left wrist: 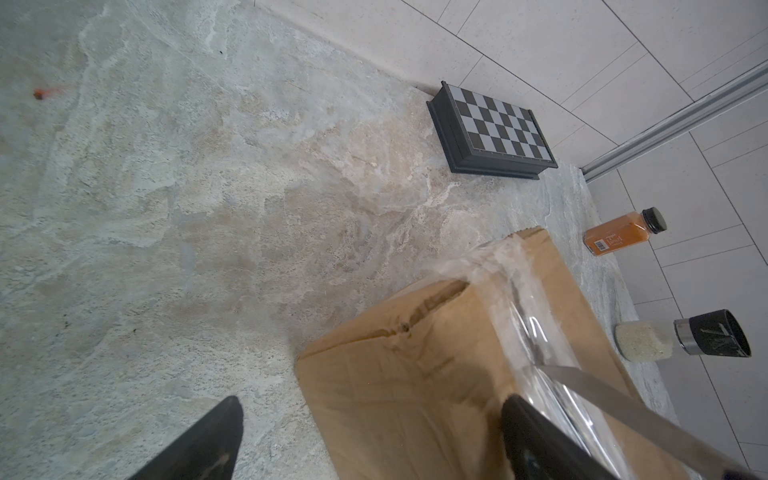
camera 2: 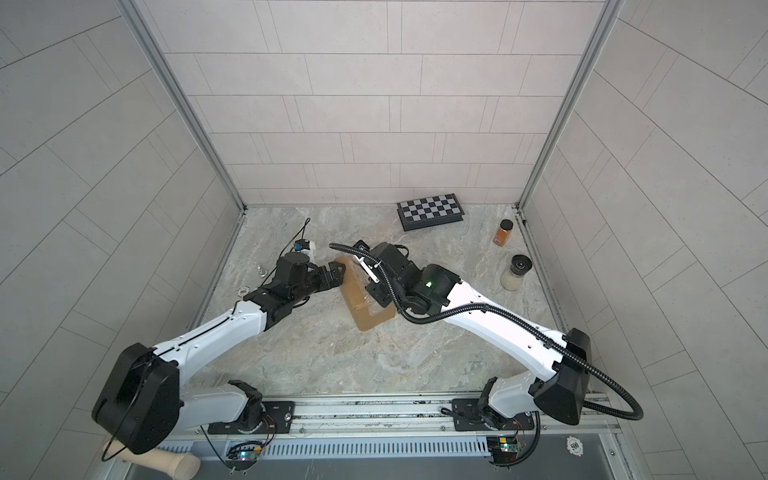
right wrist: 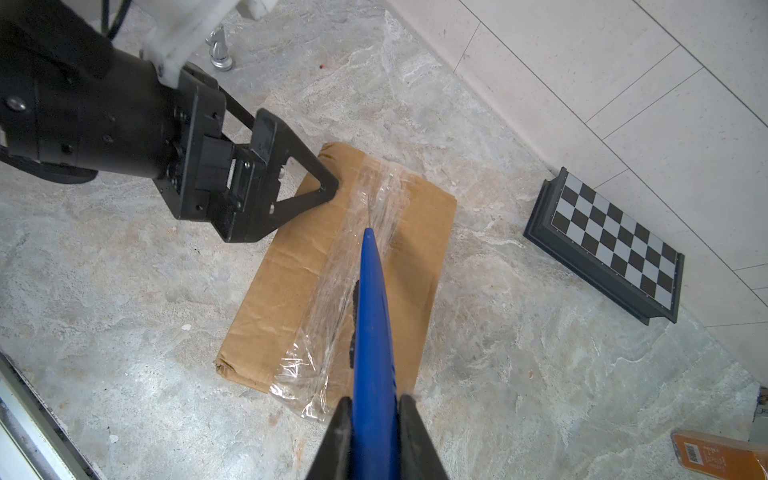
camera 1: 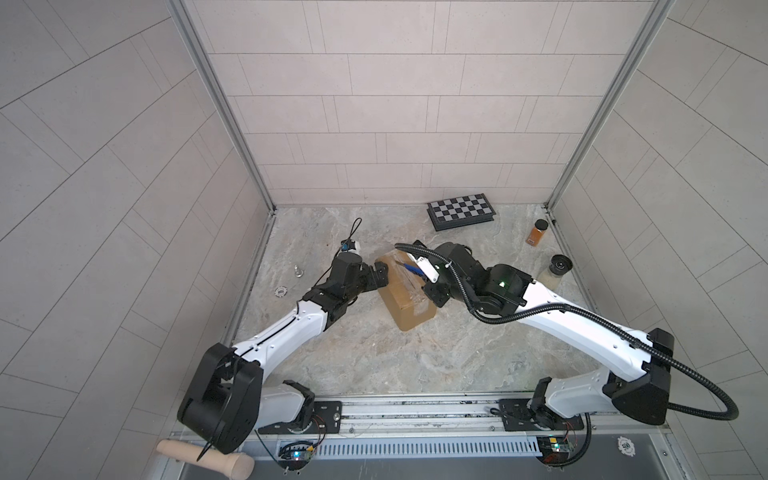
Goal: Unpack the express box
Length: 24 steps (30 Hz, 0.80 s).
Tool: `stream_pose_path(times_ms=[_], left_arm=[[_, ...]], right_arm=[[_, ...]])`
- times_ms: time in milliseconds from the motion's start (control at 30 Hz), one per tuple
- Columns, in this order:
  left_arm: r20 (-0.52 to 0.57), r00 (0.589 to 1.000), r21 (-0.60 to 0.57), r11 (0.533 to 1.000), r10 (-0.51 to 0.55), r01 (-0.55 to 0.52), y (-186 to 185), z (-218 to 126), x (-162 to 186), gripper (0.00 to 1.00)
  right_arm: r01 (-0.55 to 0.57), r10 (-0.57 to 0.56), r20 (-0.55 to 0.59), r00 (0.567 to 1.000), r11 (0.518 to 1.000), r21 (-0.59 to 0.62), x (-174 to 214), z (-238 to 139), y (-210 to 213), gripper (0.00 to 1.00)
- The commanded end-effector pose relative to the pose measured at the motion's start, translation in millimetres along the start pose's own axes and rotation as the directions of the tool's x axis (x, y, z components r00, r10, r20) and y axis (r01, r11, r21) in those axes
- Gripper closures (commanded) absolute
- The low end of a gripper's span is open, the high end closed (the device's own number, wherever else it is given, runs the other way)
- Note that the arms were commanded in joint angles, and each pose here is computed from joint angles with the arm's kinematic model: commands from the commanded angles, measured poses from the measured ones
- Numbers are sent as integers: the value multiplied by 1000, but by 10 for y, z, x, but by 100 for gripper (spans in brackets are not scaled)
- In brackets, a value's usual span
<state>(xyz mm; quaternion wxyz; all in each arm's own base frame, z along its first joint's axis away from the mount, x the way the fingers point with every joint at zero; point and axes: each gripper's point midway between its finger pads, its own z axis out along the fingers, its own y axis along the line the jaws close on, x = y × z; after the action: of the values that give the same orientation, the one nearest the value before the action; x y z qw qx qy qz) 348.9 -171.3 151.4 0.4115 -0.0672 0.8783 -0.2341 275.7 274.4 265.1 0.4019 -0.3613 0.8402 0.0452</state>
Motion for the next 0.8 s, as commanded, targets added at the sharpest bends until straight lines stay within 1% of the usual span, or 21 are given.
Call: stream_pose_path(times_ms=[0, 133, 300, 433, 533, 667, 767], left_arm=[[-26, 1000, -3, 1000, 3, -3, 34, 16, 104, 0], [7, 1000, 43, 999, -5, 4, -62, -45, 13, 0], [65, 997, 116, 993, -28, 20, -235, -177, -167, 0], [84, 995, 145, 989, -48, 36, -298, -227, -231, 0], [78, 995, 133, 990, -53, 43, -266, -192, -202, 0], [35, 996, 94, 993, -79, 76, -179, -61, -92, 0], [-4, 994, 40, 994, -106, 107, -72, 39, 8, 2]], right_arm=[[8, -8, -8, 1000, 999, 31, 2, 14, -39, 100], [16, -15, -13, 1000, 1000, 27, 11, 36, -26, 100], [40, -40, 3, 999, 999, -22, 8, 57, 66, 100], [55, -55, 12, 998, 997, -56, -3, 72, 131, 100], [50, -49, 23, 999, 997, -65, -10, 77, 145, 100], [46, -45, 31, 999, 999, -28, -39, 40, 66, 100], [40, -40, 45, 998, 999, 4, -68, -24, -5, 100]])
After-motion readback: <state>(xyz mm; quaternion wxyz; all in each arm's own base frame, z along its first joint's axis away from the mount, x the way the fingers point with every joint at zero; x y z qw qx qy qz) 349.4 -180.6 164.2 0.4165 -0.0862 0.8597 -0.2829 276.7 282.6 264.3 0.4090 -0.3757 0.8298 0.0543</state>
